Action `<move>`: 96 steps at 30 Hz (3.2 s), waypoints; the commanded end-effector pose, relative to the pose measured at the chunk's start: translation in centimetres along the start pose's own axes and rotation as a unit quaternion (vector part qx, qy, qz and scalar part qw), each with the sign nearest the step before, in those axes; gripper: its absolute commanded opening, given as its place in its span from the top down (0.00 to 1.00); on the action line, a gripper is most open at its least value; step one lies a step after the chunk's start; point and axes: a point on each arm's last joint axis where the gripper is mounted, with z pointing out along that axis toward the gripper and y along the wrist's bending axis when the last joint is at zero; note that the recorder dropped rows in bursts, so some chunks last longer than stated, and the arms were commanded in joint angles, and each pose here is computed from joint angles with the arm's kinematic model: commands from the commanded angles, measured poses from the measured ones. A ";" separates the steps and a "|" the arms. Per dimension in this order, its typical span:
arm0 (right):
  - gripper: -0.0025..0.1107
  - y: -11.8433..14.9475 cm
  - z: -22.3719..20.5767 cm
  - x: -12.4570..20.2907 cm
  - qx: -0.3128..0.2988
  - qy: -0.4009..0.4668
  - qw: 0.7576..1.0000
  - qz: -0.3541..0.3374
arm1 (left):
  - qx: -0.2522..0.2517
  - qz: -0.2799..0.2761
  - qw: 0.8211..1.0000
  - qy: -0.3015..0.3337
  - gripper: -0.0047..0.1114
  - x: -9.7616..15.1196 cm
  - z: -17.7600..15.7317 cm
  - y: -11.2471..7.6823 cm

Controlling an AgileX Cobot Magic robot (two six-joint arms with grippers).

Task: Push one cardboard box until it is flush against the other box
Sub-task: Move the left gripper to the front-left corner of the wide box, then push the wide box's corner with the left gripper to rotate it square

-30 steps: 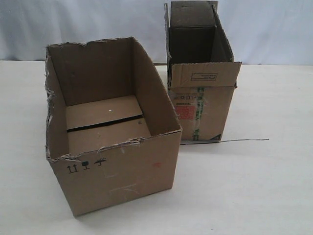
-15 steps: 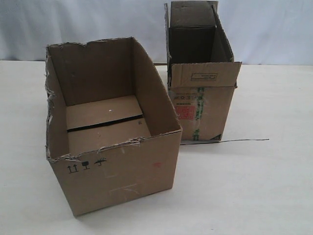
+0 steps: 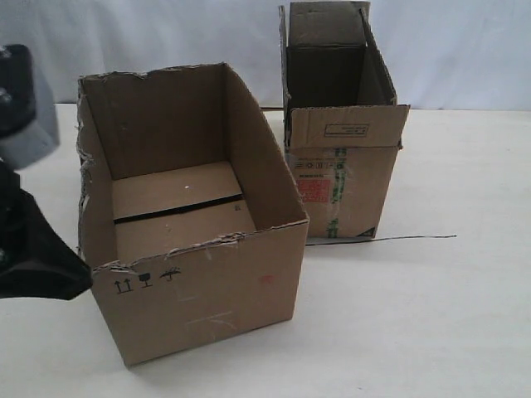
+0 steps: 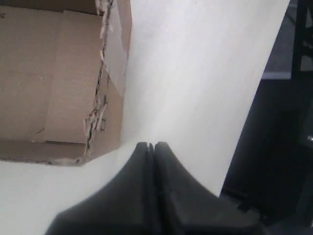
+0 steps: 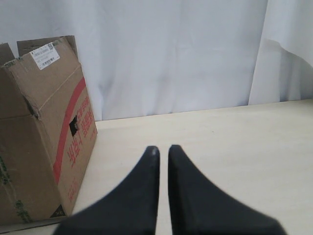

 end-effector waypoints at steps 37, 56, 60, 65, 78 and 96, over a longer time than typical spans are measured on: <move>0.93 -0.1 0.0 0.1 0.004 0.002 1.000 0.001 | -0.198 0.140 0.968 0.060 0.96 -5.2 8.3 3.5; 0.93 -0.1 0.0 0.1 0.004 0.002 1.000 0.001 | -0.190 0.086 0.976 0.063 0.96 -5.5 5.4 5.9; 0.93 -0.1 0.0 0.1 0.004 0.002 1.000 0.001 | -0.080 0.099 0.991 0.043 0.96 -6.5 5.4 3.6; 0.93 -0.1 0.0 0.1 0.004 0.002 1.000 0.001 | -0.037 0.091 0.990 0.097 0.96 -6.7 9.6 4.5; 0.93 -0.1 0.0 0.1 0.004 0.002 1.000 0.001 | -0.124 0.158 0.970 0.136 0.96 -7.0 14.2 7.7; 0.93 -0.1 0.0 0.1 0.004 0.002 1.000 0.001 | -0.183 0.141 0.969 0.090 0.96 -5.9 13.4 12.9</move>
